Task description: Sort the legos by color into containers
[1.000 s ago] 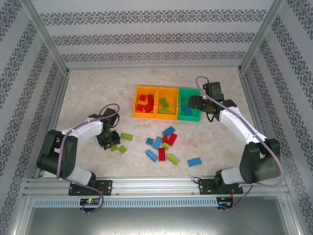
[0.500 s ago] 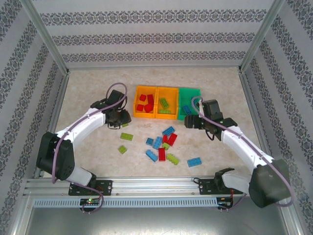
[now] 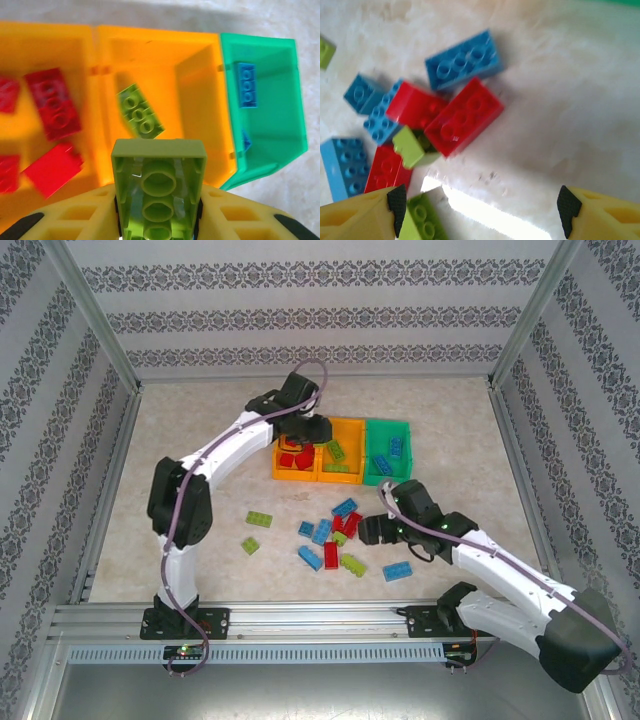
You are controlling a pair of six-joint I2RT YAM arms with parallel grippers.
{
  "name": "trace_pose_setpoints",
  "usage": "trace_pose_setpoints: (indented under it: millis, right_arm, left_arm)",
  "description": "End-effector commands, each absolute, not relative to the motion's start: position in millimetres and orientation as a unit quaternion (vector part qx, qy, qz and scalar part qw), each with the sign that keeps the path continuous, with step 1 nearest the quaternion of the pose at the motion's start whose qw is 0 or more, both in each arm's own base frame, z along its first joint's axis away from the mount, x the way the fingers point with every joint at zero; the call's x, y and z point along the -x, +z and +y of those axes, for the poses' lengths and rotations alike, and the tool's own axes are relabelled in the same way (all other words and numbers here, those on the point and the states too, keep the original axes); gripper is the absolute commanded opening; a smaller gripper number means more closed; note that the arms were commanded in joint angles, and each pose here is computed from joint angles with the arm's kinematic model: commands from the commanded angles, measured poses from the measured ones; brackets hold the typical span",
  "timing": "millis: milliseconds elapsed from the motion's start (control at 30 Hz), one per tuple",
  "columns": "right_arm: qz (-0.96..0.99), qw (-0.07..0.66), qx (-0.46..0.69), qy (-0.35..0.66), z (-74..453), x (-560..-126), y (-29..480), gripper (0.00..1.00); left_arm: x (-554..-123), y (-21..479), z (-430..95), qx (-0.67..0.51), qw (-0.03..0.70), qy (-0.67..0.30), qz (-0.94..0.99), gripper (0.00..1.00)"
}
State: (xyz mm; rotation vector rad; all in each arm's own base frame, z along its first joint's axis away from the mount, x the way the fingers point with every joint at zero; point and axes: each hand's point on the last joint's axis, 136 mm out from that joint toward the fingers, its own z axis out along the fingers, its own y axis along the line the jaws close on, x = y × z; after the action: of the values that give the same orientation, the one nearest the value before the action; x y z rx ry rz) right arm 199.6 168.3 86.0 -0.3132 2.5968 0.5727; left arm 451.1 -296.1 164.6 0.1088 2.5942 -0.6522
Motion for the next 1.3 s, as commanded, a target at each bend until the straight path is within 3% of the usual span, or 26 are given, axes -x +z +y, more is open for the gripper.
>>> trace_pose_setpoints:
  millis: [0,367,533,600,733,833,967,1100,1267]
  right_arm:
    - [0.950,0.200,0.111,0.212,173,-181,76,0.81]
    - [0.947,0.157,0.195,0.199,195,-143,59,0.82]
    - [0.949,0.135,0.220,0.181,206,-140,49,0.82]
    - [0.950,0.123,0.235,0.167,212,-138,44,0.81]
    - [0.952,0.105,0.252,0.135,217,-137,32,0.77]
    - [0.954,0.097,0.263,0.110,219,-138,25,0.68]
    - [0.951,0.113,0.270,0.098,220,-140,28,0.46]
    - [0.948,0.151,0.259,0.110,213,-144,45,0.28]
    - [0.940,0.211,0.227,0.147,204,-161,77,0.25]
  left_arm:
    - [-453,158,-322,-0.089,0.209,-0.260,0.939,0.41]
    - [-467,126,-333,-0.073,0.178,-0.252,0.948,0.50]
    - [-464,142,-335,-0.071,0.198,-0.256,0.943,0.56]
    - [-461,153,-332,-0.066,0.210,-0.259,0.940,0.65]
    - [-452,170,-320,-0.061,0.231,-0.252,0.938,0.72]
    - [-443,182,-309,-0.057,0.248,-0.248,0.935,0.80]
    - [-429,192,-289,-0.045,0.276,-0.238,0.930,0.98]
    - [-414,194,-265,-0.030,0.289,-0.227,0.929,0.99]
    - [-390,180,-235,-0.010,0.273,-0.189,0.943,1.00]
